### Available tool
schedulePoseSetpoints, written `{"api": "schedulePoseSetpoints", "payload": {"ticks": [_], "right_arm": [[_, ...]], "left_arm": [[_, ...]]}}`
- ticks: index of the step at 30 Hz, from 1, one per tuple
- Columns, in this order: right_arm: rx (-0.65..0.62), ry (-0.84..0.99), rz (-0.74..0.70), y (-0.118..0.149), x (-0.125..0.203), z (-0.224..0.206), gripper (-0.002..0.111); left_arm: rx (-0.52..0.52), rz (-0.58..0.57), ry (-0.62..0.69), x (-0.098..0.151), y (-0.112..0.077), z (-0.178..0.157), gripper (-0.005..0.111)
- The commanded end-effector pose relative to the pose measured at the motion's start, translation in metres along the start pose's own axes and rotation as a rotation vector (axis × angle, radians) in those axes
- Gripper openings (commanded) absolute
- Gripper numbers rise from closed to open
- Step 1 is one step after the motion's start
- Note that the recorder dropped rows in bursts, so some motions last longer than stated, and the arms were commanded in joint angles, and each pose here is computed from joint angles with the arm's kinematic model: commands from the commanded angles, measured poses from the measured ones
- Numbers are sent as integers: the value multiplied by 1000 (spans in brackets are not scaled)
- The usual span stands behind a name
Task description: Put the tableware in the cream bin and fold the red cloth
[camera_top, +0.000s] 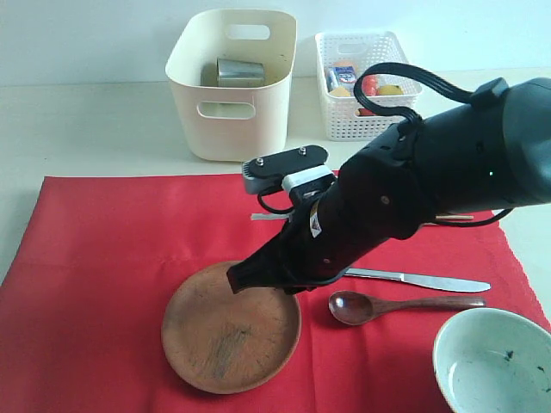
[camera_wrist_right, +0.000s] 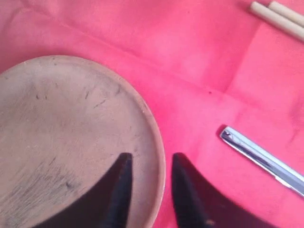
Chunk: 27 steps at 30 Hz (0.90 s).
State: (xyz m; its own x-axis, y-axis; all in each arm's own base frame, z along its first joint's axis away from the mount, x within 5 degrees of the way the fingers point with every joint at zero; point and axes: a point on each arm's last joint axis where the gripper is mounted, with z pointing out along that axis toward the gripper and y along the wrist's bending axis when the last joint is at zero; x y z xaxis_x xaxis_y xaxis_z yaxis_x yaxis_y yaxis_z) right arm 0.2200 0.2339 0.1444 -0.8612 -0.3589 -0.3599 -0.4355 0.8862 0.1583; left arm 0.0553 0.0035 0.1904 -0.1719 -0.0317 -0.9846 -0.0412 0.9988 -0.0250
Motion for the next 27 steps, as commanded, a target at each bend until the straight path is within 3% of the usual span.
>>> {"api": "schedulePoseSetpoints", "payload": {"ticks": [1,10,17,27], "right_arm": [[1,2,10,0,-1,0,49],[0,71,48,1,5,-1,53],[-133,115,-28,12,9,0,53],[-106,158,-1,9,15,23,53]], "left_arm": [[8,5,-9,0,0,0,3],[8,5,-9,0,0,0,3],[8,5,-9,0,0,0,3],[8,5,-9,0,0,0,3]]}}
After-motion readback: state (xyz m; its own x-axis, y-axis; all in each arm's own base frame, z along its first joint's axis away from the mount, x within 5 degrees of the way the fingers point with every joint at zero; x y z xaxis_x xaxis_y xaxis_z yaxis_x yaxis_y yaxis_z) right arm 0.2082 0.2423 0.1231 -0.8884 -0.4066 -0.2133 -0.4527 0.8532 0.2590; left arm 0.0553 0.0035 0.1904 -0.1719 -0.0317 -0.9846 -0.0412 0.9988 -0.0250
